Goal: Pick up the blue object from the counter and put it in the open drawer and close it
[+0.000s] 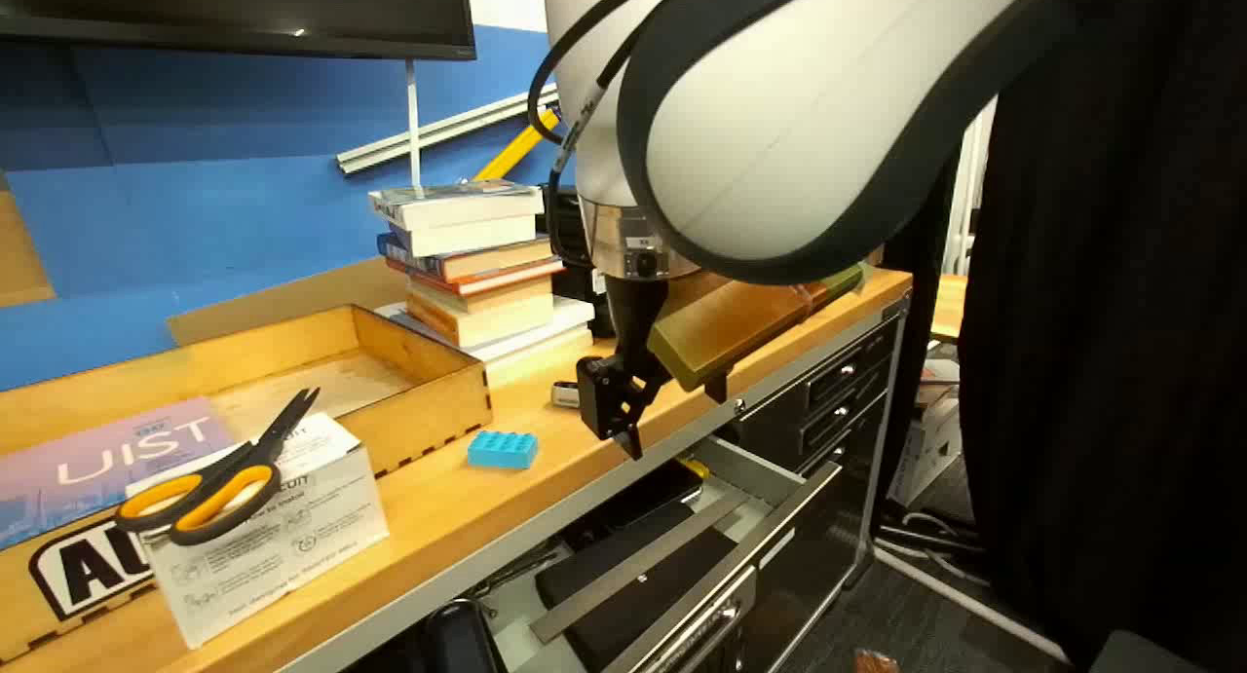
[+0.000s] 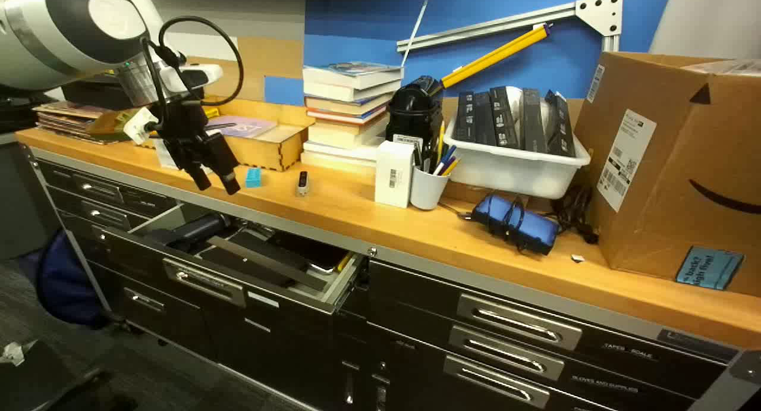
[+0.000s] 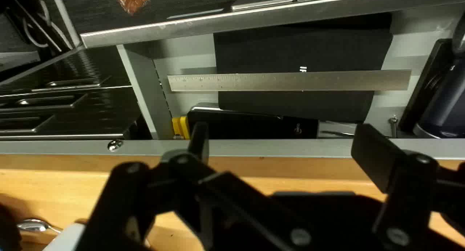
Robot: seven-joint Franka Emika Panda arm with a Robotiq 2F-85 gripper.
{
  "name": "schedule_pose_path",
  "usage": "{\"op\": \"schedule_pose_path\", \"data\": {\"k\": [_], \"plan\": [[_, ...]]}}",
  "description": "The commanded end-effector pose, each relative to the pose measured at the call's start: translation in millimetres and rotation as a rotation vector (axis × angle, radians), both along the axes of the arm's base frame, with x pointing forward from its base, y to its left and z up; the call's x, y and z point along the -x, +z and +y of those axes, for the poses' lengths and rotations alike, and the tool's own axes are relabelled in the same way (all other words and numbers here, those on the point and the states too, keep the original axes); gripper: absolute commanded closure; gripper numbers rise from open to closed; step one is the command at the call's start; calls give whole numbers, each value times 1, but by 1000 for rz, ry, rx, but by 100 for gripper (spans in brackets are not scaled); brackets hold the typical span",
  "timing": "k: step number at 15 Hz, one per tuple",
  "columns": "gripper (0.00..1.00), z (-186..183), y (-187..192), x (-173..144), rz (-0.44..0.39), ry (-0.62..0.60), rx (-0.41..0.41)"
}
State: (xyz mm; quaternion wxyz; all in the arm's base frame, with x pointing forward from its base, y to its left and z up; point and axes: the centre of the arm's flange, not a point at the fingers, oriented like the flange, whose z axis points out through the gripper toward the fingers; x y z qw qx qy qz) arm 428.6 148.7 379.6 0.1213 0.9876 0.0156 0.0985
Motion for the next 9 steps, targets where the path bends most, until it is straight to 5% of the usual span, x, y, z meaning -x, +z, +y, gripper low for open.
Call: {"op": "schedule_pose_path", "data": {"k": [1, 6, 9], "plan": [[0, 0, 2, -1, -4, 1, -2], [0, 2, 8, -4, -17, 2, -5], [0, 10, 7, -45, -1, 56, -68]]}}
